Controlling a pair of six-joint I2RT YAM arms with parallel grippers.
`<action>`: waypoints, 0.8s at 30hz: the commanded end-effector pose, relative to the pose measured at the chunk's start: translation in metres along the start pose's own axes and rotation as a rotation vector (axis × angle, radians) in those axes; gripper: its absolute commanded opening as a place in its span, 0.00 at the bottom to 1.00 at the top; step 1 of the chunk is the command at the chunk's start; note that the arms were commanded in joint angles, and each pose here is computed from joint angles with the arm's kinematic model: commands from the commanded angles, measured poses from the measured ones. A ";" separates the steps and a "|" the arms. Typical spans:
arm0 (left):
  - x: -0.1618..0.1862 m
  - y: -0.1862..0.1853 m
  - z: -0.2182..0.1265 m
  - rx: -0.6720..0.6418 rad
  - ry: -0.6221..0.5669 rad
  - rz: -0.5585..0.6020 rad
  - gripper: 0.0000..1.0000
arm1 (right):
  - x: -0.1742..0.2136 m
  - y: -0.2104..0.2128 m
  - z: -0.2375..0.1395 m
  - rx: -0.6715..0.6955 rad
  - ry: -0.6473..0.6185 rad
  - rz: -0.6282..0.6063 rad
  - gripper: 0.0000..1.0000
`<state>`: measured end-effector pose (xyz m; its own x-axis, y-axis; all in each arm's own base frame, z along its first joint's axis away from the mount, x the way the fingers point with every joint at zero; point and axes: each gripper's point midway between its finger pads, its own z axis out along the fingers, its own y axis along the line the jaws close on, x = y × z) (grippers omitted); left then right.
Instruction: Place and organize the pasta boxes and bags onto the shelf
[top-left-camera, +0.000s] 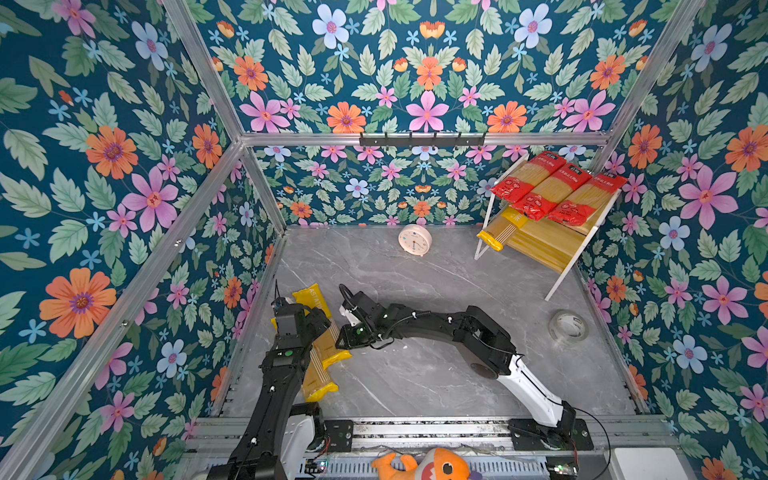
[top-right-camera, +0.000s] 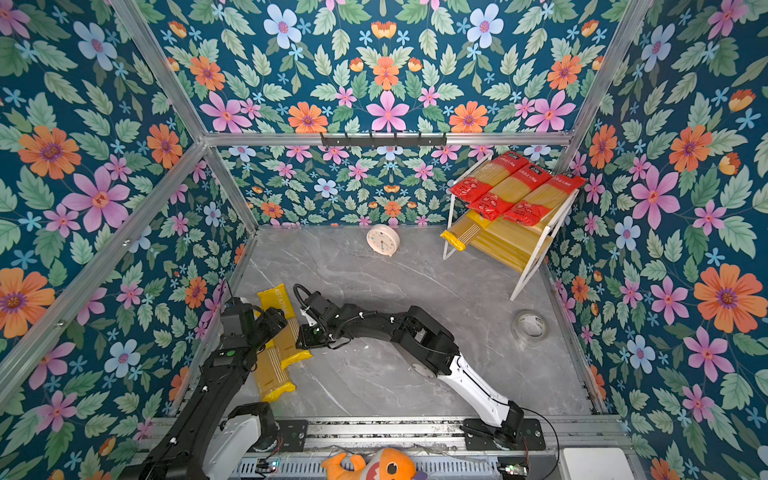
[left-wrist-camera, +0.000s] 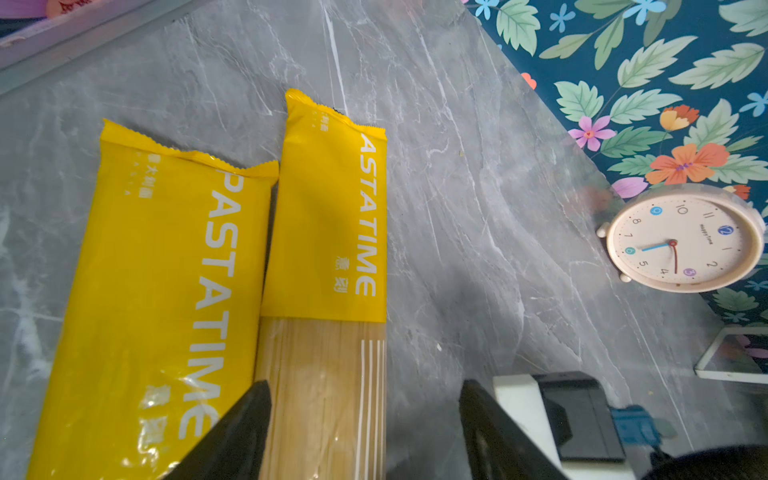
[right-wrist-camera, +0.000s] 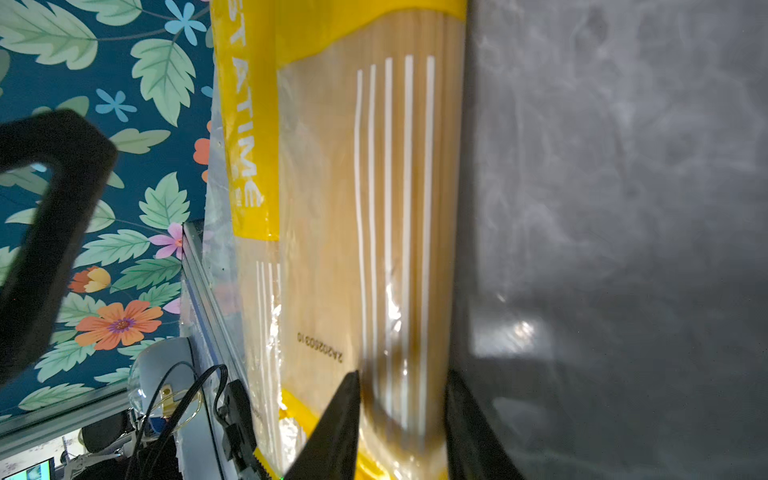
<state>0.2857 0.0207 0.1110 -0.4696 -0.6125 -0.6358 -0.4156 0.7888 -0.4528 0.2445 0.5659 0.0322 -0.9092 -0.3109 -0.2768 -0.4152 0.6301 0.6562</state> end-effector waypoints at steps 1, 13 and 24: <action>0.000 0.002 0.000 -0.003 0.007 0.021 0.74 | 0.021 -0.025 0.004 0.097 0.067 0.021 0.27; 0.010 -0.006 0.007 0.075 0.031 0.009 0.73 | 0.002 -0.057 -0.033 0.161 -0.021 0.069 0.06; 0.060 -0.099 0.027 0.291 0.127 0.128 0.72 | 0.074 -0.150 -0.139 0.342 -0.009 0.209 0.14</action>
<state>0.3012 -0.0740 0.0865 -0.6443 -0.4752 -0.5992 -0.1634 0.8510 -0.4992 0.2729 0.3881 0.0295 -0.9580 -0.1188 -0.2611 -0.2435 0.8181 0.5210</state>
